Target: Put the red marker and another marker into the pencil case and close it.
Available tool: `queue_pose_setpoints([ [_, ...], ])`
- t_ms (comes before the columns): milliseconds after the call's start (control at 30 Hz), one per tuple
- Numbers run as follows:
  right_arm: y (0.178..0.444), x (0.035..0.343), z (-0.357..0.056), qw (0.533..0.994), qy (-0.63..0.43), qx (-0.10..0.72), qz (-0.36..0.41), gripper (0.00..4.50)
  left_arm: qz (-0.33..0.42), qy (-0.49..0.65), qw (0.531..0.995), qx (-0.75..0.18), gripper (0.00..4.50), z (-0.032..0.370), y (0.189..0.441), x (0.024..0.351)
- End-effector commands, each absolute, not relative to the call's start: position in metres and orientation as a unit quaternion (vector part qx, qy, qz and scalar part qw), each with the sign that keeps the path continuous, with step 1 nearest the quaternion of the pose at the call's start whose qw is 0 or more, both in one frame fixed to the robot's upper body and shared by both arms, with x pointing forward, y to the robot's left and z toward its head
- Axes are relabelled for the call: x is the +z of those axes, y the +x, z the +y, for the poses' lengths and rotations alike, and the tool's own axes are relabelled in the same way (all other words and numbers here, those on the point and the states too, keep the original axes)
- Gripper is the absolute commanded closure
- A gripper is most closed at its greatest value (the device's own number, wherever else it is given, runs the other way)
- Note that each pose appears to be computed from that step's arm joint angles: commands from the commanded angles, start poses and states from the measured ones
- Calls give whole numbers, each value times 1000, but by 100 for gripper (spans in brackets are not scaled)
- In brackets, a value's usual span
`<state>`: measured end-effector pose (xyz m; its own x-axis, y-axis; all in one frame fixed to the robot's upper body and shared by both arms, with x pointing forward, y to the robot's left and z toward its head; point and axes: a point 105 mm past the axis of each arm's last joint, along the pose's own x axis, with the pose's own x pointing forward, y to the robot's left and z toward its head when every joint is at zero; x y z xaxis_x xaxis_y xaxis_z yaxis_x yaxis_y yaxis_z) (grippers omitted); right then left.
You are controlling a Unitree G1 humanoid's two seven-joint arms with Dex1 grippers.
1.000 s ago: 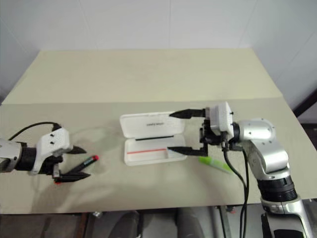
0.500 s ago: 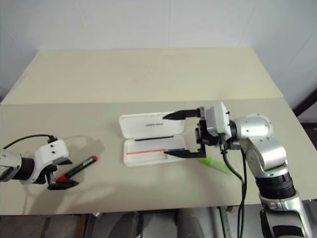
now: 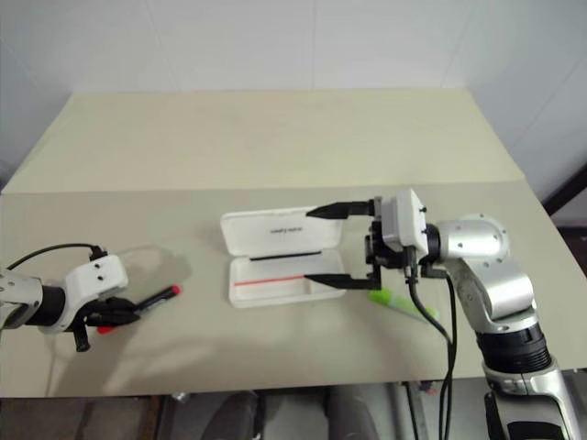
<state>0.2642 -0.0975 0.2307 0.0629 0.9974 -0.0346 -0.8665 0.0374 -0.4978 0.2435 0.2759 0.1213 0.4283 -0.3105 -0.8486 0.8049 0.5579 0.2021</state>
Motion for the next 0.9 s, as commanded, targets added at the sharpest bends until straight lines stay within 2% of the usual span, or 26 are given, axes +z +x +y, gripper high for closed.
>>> queue_pose_setpoints([
  [33, 265, 238, -107, 711, -212, 647, -178, 0, 378, 304, 785, -385, 395, 265, 245, 128],
  [133, 267, 235, -110, 715, -213, 643, -172, 0, 349, 310, 785, -407, 395, 253, 248, 141],
  [267, 274, 229, -117, 731, -214, 628, -161, 0, 287, 308, 783, -458, 395, 213, 254, 168],
  [500, 278, 220, -124, 751, -209, 608, -149, 0, 262, 329, 763, -491, 395, 185, 263, 172],
  [900, 273, 216, -126, 773, -203, 582, -147, 0, 184, 371, 736, -535, 395, 123, 303, 171],
])
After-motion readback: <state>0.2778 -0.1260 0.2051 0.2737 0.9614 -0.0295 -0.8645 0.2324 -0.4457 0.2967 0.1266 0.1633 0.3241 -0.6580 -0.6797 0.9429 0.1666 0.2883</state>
